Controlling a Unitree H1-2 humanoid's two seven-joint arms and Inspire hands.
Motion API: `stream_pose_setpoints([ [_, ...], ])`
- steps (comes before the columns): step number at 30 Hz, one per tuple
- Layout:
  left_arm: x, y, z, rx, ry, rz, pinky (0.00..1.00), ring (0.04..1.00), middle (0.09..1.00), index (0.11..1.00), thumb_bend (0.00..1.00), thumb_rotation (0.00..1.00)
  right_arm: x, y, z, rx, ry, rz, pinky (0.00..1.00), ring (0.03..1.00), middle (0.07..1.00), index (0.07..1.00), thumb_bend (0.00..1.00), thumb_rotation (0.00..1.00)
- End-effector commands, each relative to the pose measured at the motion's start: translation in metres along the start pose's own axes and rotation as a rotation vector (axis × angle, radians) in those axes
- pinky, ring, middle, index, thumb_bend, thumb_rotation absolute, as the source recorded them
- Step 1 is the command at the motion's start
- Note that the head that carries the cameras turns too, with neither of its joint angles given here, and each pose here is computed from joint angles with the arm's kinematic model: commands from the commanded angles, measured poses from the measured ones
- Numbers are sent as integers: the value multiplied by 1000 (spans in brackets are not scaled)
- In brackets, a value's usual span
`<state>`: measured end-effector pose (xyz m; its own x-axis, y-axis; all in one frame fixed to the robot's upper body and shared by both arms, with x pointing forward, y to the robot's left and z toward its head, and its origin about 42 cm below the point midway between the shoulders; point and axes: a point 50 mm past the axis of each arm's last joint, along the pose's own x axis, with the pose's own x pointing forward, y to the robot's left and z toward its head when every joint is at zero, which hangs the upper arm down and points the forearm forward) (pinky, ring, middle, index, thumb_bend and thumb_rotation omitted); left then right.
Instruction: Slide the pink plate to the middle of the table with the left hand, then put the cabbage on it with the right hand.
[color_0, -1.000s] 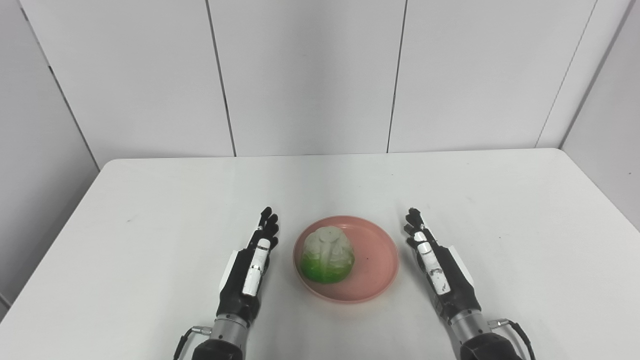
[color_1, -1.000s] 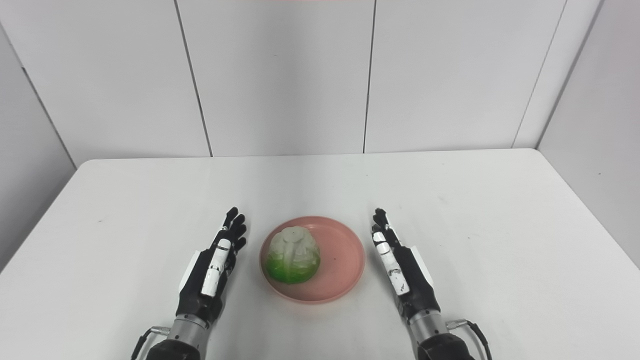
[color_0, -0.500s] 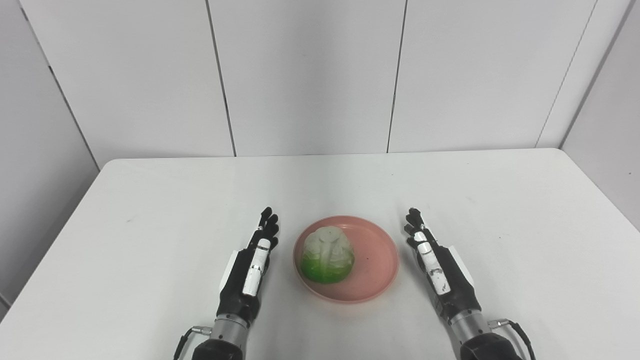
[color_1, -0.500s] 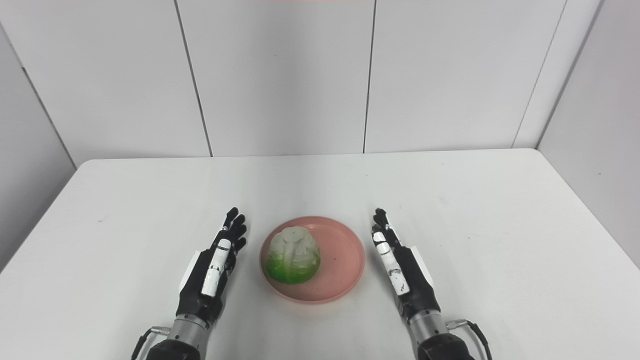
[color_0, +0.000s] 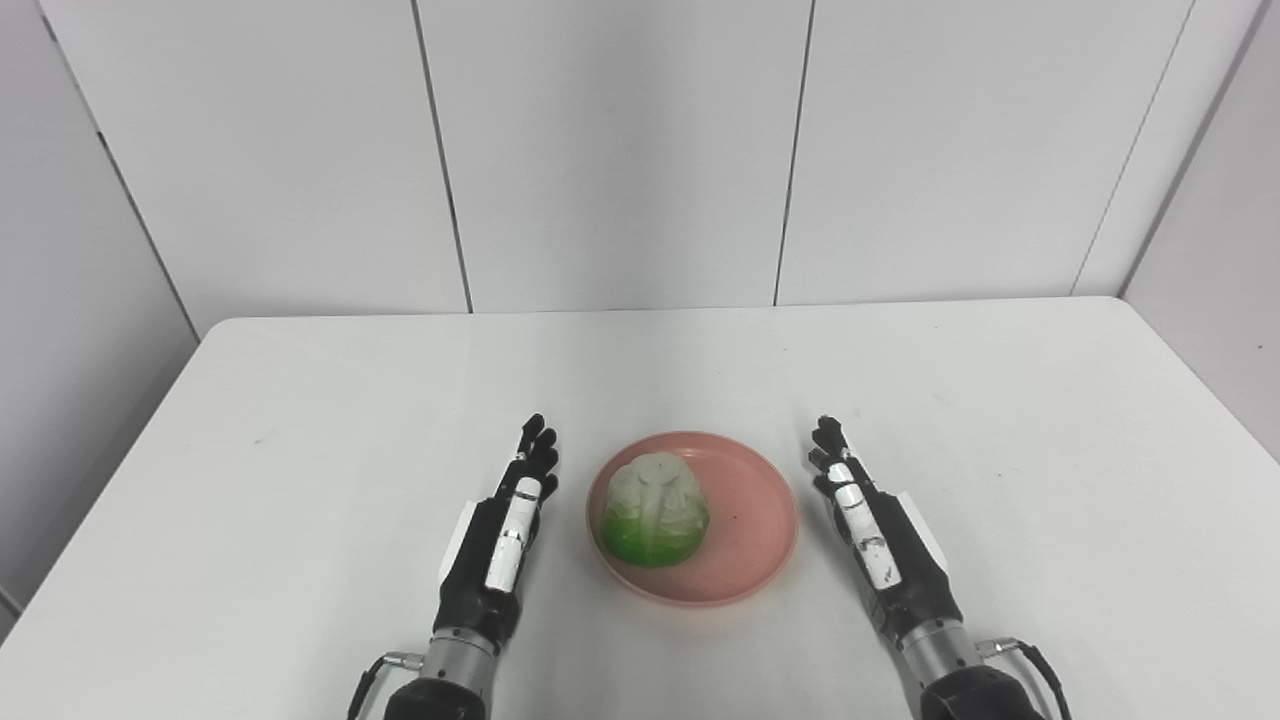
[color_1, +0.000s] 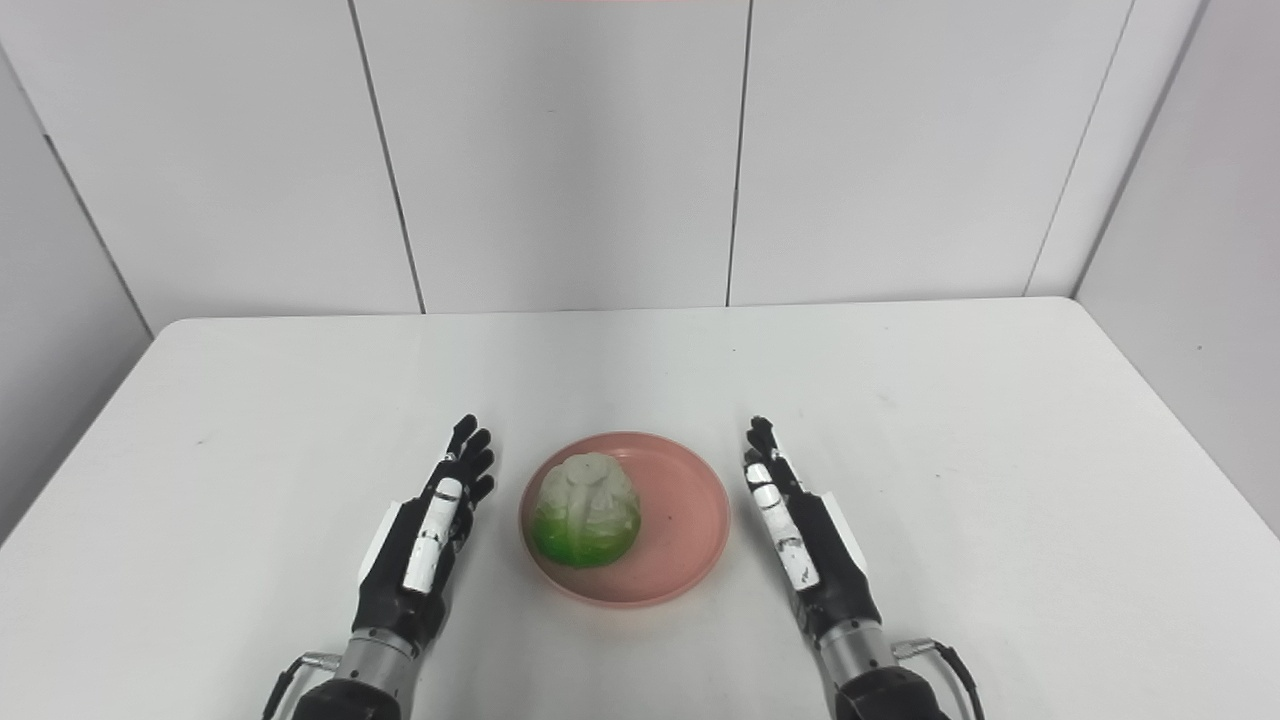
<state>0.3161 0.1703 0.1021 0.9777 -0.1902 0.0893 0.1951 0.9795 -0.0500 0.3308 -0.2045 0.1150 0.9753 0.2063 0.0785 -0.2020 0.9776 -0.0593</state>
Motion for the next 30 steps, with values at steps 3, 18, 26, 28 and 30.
stream_pose_setpoints([
  [3, -22, 7, -30, -6, 107, 26, 992, 1000, 1000, 1000, 353, 1000, -9, 4, -16, 17, 52, -14, 1000, 1000, 1000, 1000, 242, 1000],
  [18, -22, 8, -29, 0, 103, 28, 990, 998, 1000, 998, 347, 1000, -8, 5, -15, 26, 49, -12, 1000, 1000, 1000, 1000, 246, 1000],
  [26, -22, 7, -29, -11, 106, 30, 993, 999, 1000, 998, 346, 1000, -8, 5, -15, 22, 52, -12, 1000, 1000, 1000, 1000, 250, 1000],
  [28, -22, 7, -29, -13, 108, 32, 994, 998, 1000, 996, 345, 1000, -8, 5, -15, 21, 52, -10, 1000, 1000, 1000, 1000, 249, 1000],
  [30, -22, 7, -29, -12, 110, 32, 998, 1000, 1000, 998, 346, 1000, -8, 5, -15, 20, 50, -13, 1000, 1000, 1000, 1000, 245, 1000],
])
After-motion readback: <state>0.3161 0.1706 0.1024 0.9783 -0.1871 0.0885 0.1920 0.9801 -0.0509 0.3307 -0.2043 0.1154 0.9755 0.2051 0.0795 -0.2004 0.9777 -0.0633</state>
